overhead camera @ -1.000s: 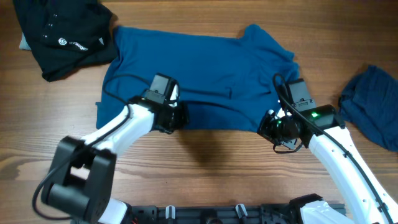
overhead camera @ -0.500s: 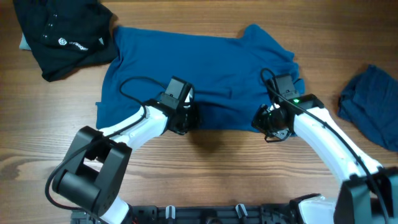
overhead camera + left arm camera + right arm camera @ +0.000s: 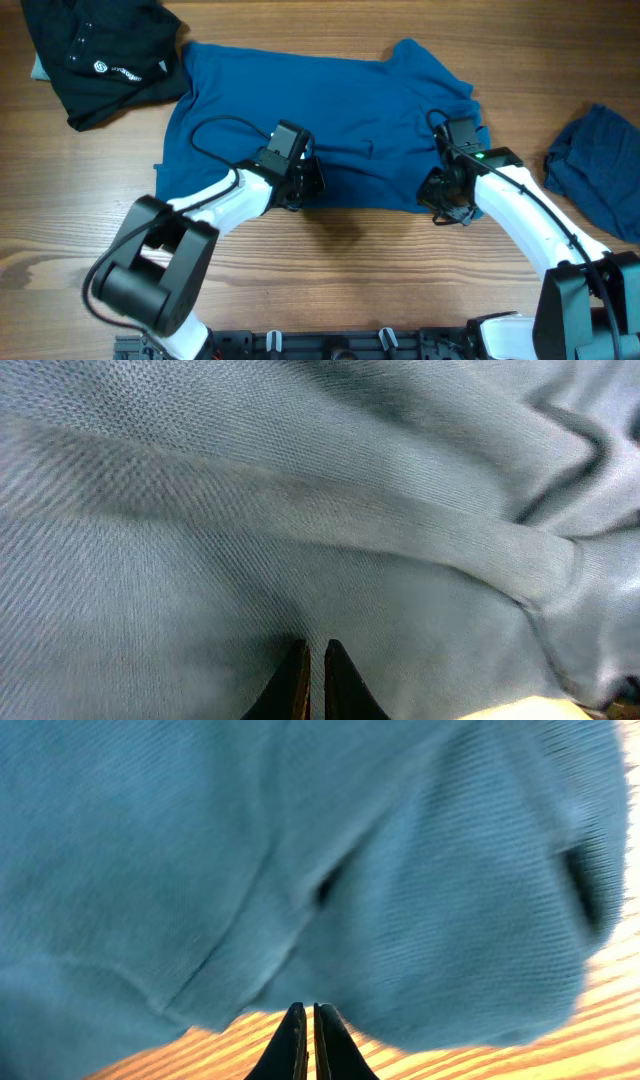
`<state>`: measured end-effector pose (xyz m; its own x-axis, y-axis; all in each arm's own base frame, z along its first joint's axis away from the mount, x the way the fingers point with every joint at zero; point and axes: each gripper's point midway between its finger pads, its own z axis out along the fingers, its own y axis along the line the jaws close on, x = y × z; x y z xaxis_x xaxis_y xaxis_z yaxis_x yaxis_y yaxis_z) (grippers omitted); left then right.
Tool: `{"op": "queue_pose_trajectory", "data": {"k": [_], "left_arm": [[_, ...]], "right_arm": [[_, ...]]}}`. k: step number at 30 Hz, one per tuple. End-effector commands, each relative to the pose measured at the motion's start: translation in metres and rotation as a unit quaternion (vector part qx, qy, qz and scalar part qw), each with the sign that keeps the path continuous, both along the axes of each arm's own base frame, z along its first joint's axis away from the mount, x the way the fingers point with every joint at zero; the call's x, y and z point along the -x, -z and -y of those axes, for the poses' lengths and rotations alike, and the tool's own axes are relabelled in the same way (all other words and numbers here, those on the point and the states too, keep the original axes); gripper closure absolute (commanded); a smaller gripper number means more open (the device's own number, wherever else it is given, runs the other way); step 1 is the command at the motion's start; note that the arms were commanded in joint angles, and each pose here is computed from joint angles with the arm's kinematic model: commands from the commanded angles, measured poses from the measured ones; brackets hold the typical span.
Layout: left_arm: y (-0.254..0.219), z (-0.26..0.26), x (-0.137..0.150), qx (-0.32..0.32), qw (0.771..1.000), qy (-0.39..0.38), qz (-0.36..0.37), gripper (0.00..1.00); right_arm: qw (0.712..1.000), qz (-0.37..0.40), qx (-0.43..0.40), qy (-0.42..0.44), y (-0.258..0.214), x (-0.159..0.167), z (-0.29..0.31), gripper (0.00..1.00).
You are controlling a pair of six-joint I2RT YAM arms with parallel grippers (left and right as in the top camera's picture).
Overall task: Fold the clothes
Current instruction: 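Release the top edge and move both grippers to the shirt's middle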
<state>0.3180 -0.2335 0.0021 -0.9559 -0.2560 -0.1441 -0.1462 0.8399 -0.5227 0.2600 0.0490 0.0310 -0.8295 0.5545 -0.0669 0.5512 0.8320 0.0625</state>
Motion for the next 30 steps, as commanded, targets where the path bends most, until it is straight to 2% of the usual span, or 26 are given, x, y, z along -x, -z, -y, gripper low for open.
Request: {"op": "queue_pose_trajectory", "data": {"k": [1, 9, 24, 30], "left_arm": [[0.028, -0.001, 0.007, -0.008, 0.999, -0.014, -0.035, 0.92], [0.058, -0.005, 0.013, -0.023, 0.997, -0.023, -0.063, 0.91], [0.062, -0.013, 0.015, -0.041, 0.996, -0.031, -0.071, 0.87], [0.062, -0.033, 0.027, -0.042, 0.991, -0.048, -0.12, 0.91]], "right_arm": [[1.0, -0.015, 0.017, 0.02, 0.006, 0.006, 0.014, 0.95], [0.997, -0.028, 0.067, 0.027, 0.005, 0.014, 0.032, 0.92], [0.995, -0.038, 0.073, 0.063, 0.005, 0.015, 0.076, 0.9], [0.993, -0.024, 0.085, 0.073, 0.004, 0.009, 0.096, 0.87]]}}
